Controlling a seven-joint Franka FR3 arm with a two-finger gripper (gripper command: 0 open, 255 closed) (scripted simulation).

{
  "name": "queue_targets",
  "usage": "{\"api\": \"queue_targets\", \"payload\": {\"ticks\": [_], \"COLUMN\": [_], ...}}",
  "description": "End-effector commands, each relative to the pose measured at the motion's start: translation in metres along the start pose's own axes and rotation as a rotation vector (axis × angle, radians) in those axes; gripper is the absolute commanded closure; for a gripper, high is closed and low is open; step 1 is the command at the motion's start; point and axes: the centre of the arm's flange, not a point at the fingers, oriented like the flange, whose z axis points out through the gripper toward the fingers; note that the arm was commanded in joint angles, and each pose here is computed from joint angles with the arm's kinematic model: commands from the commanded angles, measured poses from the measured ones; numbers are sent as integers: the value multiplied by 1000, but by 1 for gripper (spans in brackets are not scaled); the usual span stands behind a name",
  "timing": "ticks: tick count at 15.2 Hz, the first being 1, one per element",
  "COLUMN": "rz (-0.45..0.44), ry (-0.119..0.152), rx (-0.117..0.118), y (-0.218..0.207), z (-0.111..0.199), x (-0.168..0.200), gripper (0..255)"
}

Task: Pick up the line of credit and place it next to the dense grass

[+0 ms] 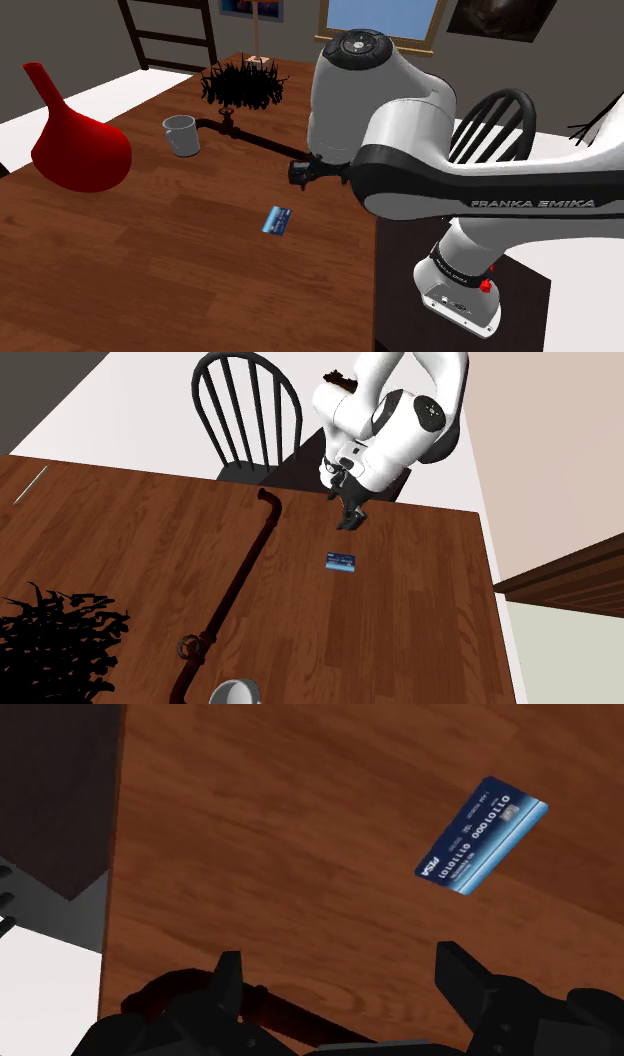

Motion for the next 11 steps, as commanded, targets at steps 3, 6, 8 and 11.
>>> {"api": "queue_targets", "payload": {"ticks": [3,6,8,11], "rz": [169,289,369,377], "ry": [68,120,155,158], "rx": [-47,-85,-109,-112], "y": [-55,-97,-125,-126], "z": [23,43,58,70], "x": [-23,-33,-37,-36], "gripper": [0,0,0,0]}}
